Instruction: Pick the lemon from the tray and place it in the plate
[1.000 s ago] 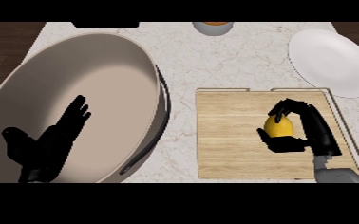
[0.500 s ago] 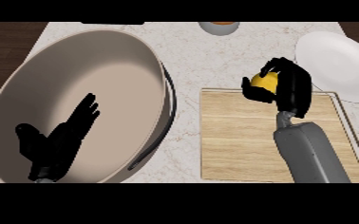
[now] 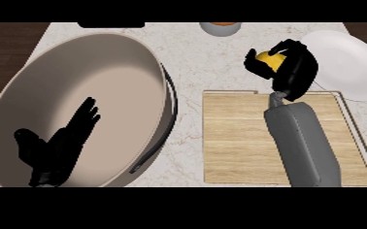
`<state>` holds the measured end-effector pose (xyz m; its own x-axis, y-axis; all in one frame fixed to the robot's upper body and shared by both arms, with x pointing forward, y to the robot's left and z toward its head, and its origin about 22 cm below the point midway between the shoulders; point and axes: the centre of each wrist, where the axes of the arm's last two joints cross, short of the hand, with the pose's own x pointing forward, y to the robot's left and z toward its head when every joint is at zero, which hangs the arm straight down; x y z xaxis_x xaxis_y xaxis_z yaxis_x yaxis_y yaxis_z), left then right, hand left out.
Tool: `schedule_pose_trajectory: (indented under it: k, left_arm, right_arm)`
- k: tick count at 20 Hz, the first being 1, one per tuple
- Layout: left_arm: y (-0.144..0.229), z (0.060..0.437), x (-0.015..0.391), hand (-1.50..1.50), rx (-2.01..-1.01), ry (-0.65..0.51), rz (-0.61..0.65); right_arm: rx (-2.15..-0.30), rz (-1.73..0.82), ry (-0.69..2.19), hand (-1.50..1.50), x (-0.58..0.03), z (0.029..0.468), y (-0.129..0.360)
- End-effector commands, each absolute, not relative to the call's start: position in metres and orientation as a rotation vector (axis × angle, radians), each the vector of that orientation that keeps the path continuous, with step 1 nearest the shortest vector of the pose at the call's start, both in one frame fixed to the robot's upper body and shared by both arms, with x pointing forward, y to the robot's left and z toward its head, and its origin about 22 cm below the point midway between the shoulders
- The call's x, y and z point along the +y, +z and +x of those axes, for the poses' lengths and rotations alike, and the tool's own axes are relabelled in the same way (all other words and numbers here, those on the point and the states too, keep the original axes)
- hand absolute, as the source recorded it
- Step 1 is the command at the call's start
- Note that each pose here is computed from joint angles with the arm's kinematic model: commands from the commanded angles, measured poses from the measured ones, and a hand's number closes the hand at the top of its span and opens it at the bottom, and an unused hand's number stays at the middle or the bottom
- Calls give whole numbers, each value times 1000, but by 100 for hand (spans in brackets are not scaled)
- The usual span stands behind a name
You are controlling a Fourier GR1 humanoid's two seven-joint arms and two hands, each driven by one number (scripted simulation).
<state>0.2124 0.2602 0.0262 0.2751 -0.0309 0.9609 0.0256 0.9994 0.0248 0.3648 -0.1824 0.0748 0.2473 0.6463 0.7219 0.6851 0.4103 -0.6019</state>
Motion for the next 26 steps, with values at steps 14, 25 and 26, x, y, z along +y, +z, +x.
schedule_pose_trajectory:
  k: [14, 25, 26]
  left_arm:
    - [-10, 206, 240, 0, -1204, -35, -6]
    - [11, 227, 240, 0, -1232, -39, -32]
    - [3, 217, 242, 0, -1222, -49, -38]
  right_arm:
    - [-1366, -1567, -314, 150, -356, 378, 70]
    - [-1344, -1589, -355, 150, -429, 371, 85]
    - [-1169, -1470, -374, 150, -438, 366, 72]
